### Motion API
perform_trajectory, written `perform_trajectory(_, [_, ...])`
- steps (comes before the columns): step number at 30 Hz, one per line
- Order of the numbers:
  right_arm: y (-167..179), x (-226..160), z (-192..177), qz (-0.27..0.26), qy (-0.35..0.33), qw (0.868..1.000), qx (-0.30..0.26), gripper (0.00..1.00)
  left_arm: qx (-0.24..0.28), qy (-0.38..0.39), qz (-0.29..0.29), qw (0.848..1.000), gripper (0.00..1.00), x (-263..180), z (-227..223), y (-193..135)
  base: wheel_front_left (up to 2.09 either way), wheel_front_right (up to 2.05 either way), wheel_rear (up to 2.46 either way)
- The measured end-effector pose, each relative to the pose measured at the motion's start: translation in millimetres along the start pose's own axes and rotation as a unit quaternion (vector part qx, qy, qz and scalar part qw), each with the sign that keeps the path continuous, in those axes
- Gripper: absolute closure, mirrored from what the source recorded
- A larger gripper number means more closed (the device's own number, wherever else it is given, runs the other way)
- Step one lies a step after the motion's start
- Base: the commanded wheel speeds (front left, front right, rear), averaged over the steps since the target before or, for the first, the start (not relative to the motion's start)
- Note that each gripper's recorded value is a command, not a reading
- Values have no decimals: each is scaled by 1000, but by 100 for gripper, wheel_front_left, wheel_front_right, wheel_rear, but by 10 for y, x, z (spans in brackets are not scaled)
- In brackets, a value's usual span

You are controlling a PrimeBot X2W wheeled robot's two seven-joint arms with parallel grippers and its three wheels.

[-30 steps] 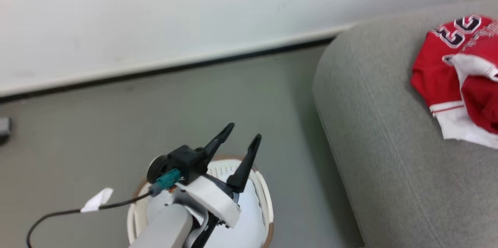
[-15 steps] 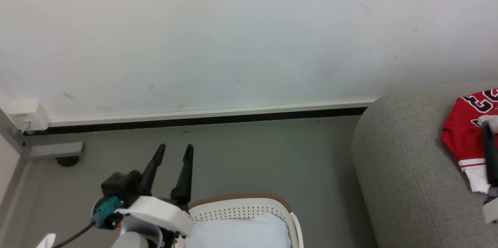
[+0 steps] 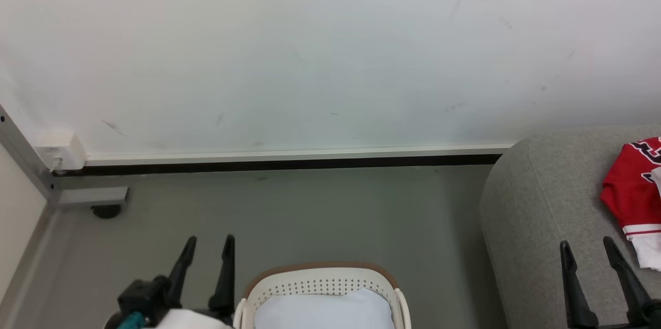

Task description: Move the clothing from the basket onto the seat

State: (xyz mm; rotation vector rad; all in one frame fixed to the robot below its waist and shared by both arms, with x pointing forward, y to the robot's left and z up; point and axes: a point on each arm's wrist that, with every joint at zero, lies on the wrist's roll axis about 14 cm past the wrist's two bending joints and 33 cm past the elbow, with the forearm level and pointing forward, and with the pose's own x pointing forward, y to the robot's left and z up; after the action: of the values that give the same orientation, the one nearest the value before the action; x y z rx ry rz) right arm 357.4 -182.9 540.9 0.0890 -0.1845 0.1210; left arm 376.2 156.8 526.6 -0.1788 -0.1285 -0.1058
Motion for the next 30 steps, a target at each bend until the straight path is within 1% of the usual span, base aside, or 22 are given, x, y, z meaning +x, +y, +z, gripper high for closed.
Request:
perform_trajectory(4, [24, -20, 10, -7, -4, 1000, 2, 0, 7, 21, -1, 1000, 0, -113, -146, -16, 0, 0, 0])
perform_trajectory(8, [43, -20, -10, -9, -2, 1000, 7, 0, 6, 27, -5, 1000, 0, -132, -184, -33, 0, 0, 0])
perform_trajectory(30, [166, 37, -101, 6, 10, 1000, 16, 0, 5, 14, -2, 1000, 0, -116, -97, 2, 0, 0, 0])
